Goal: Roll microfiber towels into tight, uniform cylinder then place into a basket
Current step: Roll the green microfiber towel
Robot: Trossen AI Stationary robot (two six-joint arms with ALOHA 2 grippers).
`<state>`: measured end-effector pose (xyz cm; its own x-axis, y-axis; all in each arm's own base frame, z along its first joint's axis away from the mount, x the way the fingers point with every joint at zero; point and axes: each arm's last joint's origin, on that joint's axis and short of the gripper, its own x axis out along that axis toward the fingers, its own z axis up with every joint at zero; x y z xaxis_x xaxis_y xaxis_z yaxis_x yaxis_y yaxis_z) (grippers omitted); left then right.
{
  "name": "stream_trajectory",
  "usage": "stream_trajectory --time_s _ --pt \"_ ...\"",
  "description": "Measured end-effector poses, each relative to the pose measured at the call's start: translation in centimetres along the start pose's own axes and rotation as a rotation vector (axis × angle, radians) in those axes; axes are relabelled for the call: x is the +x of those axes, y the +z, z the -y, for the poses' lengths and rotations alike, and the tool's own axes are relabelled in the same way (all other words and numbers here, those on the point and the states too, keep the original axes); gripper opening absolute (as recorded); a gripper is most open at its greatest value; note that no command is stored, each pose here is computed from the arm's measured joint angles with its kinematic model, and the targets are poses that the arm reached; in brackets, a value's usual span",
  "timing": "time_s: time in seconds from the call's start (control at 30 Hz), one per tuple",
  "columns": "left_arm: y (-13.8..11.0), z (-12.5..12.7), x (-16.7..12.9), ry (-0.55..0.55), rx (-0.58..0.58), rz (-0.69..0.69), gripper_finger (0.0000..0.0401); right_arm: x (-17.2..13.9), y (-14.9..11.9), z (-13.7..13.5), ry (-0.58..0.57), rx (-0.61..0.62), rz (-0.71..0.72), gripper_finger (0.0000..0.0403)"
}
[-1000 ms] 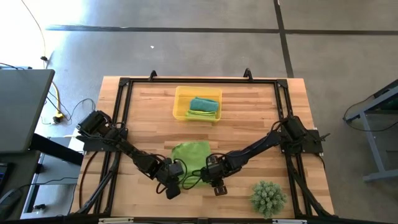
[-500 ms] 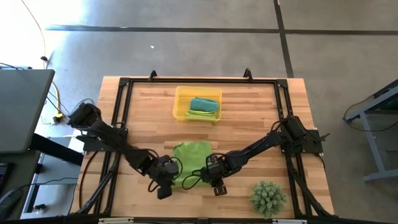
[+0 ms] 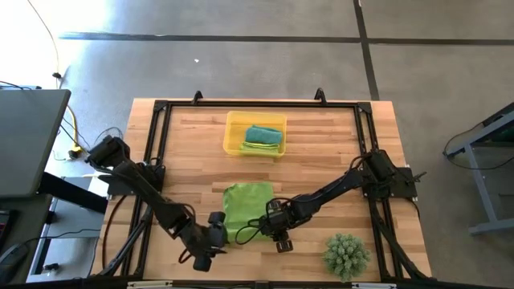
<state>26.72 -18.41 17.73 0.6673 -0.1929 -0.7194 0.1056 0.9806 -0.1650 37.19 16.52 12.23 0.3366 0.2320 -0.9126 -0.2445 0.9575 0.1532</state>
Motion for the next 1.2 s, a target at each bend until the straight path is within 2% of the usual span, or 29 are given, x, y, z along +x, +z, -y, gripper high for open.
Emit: stream_trajectory --time_s 0.1,0.27,0.33,0.67,0.8,0.97,1.2 --pt "-0.8 -0.2 1.2 0.038 0.044 -0.039 0.0149 0.0 0.0 0.0 0.000 0.000 0.002 0.0142" --pt "-1.4 -0.7 2.3 0.176 0.243 -0.034 0.0167 0.0 0.0 0.0 -0.002 0.003 0.004 0.0142" --pt "-1.5 -0.8 2.4 0.209 0.273 -0.032 0.0167 0.0 0.0 0.0 -0.002 0.022 0.004 0.0142" --pt "-1.4 -0.5 2.6 0.183 0.261 -0.016 0.0166 0.0 0.1 0.0 -0.002 0.026 0.007 0.0142" --pt "-1.8 -0.4 3.0 0.143 0.263 -0.049 0.0166 0.0 0.1 0.0 -0.002 0.026 0.007 0.0142" --pt "-2.4 -1.2 3.8 0.186 0.245 -0.107 0.0166 0.0 0.1 0.0 -0.002 0.027 0.008 0.0142" --pt "-3.4 -2.4 3.9 0.261 0.142 -0.214 0.0166 0.0 0.1 0.0 -0.001 0.026 0.011 0.0142"
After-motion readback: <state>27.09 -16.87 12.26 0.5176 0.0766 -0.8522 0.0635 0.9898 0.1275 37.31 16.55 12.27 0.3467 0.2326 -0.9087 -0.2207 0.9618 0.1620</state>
